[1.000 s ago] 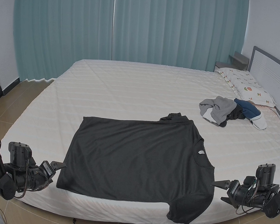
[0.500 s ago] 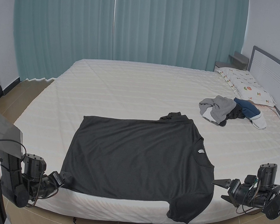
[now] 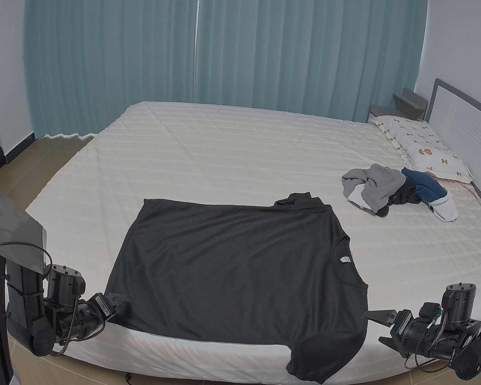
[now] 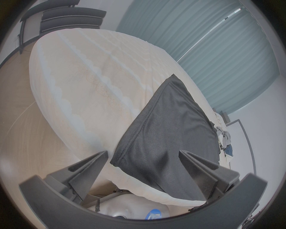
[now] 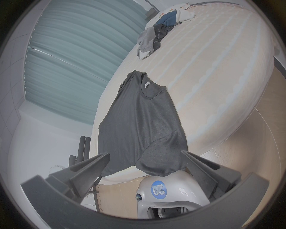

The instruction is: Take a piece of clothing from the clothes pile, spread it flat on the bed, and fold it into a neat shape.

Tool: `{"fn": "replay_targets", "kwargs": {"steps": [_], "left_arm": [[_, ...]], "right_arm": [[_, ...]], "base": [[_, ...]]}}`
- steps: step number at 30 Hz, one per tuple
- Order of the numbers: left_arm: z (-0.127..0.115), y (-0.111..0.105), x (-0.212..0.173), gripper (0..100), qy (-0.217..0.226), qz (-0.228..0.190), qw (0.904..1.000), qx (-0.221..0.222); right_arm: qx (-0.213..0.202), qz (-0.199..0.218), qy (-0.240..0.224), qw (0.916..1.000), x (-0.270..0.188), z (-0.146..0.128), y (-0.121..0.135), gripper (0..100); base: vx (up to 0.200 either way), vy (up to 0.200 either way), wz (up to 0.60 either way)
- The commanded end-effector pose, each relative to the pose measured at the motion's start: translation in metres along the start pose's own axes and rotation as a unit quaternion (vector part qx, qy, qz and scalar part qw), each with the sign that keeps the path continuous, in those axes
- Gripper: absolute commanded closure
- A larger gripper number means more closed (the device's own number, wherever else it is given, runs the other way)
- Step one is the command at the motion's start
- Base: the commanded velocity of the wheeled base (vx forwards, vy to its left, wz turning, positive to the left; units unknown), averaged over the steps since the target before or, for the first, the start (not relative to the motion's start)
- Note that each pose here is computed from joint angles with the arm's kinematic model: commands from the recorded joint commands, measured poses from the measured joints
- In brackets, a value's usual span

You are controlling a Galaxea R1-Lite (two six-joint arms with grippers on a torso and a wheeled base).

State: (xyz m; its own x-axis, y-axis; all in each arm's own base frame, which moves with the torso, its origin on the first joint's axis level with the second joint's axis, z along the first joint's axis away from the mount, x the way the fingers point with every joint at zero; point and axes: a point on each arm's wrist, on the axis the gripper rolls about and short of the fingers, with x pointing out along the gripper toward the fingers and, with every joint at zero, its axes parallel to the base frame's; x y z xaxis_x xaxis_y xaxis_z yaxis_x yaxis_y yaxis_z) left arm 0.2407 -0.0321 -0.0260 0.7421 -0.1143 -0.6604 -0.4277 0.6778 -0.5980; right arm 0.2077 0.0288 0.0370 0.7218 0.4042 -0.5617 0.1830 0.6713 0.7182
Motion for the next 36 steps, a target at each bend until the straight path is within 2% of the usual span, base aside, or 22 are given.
{"fn": "replay_targets", "kwargs": {"steps": [1, 19, 31, 32, 36], "left_arm": [[0.004, -0.008, -0.006, 0, -0.007, -0.022, 0.9996, -0.017], [-0.002, -0.004, 0.001, 0, 0.001, -0.007, 0.9999, -0.014], [-0.002, -0.007, 0.011, 0, -0.015, -0.002, 0.9998, -0.011], [-0.002, -0.007, 0.011, 100, -0.015, -0.002, 0.9998, -0.011], [-0.003, -0.005, 0.007, 100, -0.017, 0.004, 0.9998, -0.012]], "right_arm": [[0.001, -0.003, 0.003, 1.0, 0.001, 0.0, -0.001, 0], [0.001, -0.002, 0.003, 1.0, 0.001, 0.0, -0.001, 0], [0.002, -0.004, 0.003, 1.0, 0.002, -0.001, -0.001, 0], [0.002, -0.004, 0.003, 1.0, 0.002, -0.001, -0.001, 0], [0.001, -0.004, 0.004, 1.0, 0.001, -0.001, -0.002, 0]], "base": [[0.0, 0.0, 0.0], [0.0, 0.0, 0.0], [0.0, 0.0, 0.0], [0.0, 0.0, 0.0], [0.0, 0.0, 0.0]]}}
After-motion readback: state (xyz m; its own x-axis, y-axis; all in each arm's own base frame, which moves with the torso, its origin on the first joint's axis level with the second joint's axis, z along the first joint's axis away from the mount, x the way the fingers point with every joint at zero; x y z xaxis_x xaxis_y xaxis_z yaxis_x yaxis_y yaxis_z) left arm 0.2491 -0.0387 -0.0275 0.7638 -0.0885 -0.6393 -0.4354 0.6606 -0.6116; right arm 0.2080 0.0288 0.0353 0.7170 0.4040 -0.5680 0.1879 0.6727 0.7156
